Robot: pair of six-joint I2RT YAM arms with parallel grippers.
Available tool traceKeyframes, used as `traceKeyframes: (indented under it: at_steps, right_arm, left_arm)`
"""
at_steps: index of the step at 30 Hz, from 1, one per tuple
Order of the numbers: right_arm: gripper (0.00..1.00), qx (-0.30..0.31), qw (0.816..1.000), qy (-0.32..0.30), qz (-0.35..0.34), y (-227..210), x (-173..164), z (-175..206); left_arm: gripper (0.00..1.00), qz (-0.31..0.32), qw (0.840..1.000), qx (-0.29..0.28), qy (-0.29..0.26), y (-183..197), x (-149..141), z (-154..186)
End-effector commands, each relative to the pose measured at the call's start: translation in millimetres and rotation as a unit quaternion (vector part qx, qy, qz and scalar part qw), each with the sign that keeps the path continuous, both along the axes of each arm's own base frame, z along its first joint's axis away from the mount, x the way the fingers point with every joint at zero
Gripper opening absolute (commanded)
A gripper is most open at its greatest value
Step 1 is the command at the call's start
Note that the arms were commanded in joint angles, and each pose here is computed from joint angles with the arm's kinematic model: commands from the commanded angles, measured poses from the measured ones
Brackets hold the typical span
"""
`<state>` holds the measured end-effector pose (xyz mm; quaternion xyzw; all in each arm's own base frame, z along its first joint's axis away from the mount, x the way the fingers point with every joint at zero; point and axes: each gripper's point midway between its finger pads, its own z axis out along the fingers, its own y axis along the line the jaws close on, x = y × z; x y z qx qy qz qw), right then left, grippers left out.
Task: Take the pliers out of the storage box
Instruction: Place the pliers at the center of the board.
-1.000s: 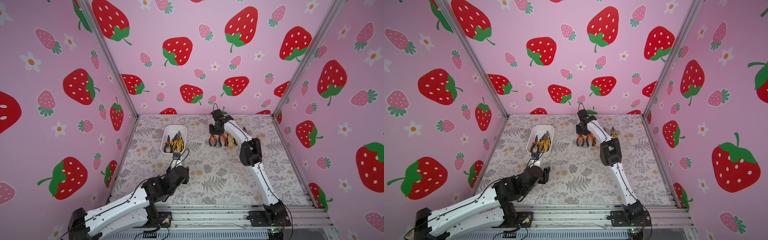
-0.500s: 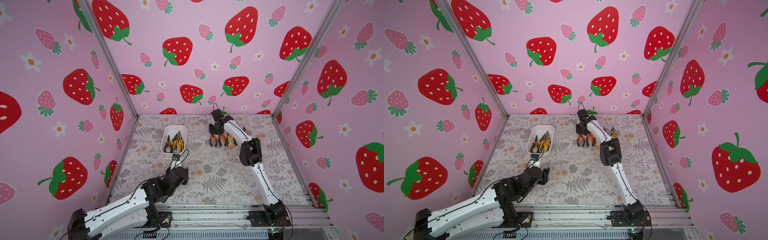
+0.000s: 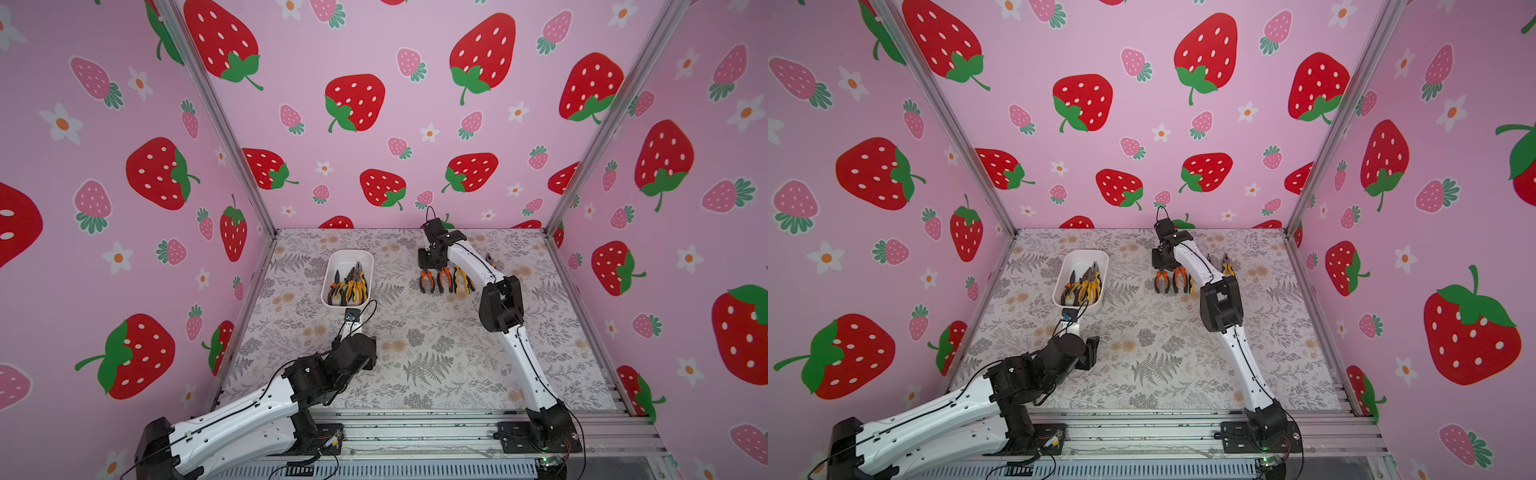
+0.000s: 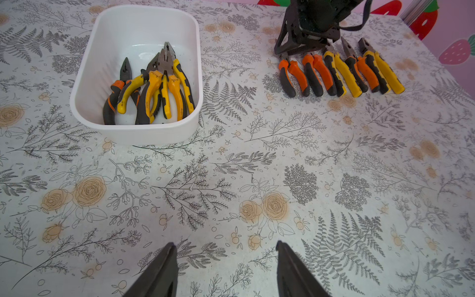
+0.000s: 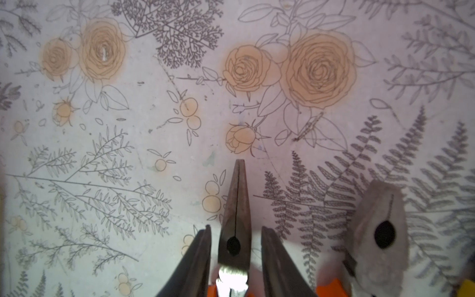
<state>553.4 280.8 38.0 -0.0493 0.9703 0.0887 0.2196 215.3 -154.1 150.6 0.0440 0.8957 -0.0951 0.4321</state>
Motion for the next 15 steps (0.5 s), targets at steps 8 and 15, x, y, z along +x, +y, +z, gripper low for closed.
traceKeyframes:
  at_steps: [8, 15]
  right_arm:
    - [0.45, 0.027, 0.993, -0.114, 0.02, -6, -7, 147]
    - [0.45, 0.058, 0.986, -0.152, 0.019, -42, -125, 207]
  left_arm:
    - [0.63, -0.008, 1.0, 0.006, 0.013, -1, 1, 16]
    - [0.64, -0.018, 1.0, -0.003, 0.022, -10, 23, 34]
